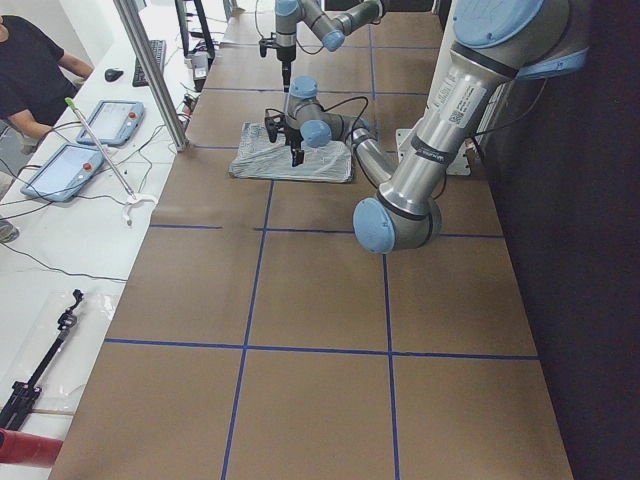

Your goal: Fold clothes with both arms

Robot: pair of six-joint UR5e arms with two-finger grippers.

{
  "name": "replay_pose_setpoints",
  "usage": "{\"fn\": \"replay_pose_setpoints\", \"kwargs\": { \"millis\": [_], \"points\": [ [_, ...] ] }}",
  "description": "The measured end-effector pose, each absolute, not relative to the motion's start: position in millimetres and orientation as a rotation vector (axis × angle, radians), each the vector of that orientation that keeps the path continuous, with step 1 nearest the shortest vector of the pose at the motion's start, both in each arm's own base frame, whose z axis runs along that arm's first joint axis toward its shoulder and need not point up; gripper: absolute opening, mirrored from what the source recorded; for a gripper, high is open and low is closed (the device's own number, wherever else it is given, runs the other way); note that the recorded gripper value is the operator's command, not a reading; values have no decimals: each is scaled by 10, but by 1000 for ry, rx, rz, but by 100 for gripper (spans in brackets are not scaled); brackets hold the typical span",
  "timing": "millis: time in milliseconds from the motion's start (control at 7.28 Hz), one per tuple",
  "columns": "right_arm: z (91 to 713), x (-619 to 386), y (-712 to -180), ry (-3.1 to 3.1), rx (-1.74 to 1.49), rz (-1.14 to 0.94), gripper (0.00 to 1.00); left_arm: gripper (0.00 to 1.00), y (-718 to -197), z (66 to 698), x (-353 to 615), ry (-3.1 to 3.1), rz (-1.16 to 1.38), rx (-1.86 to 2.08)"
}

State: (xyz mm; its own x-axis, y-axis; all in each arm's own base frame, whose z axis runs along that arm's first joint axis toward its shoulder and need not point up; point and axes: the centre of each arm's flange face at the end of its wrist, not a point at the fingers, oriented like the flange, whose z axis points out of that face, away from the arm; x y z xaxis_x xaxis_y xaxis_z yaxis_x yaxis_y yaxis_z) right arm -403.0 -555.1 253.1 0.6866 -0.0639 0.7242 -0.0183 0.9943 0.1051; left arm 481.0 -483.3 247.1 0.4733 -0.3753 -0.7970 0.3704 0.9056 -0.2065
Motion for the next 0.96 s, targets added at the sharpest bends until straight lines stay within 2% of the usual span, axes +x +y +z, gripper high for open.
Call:
{"fn": "replay_pose_setpoints", "kwargs": {
  "millis": [275,549,961],
  "points": [
    [2404,-4055,-5361,-846,89,21,100,100,-4137,2480,5294,922,-546,-110],
    [2294,-4043,-5218,-869,96,25,100,100,-3521,2538,5336,877,-576,-169],
    [2317,-4074,-5150,-866,97,22,100,100,-3295,2777,5365,822,-599,-187]
  ]
}}
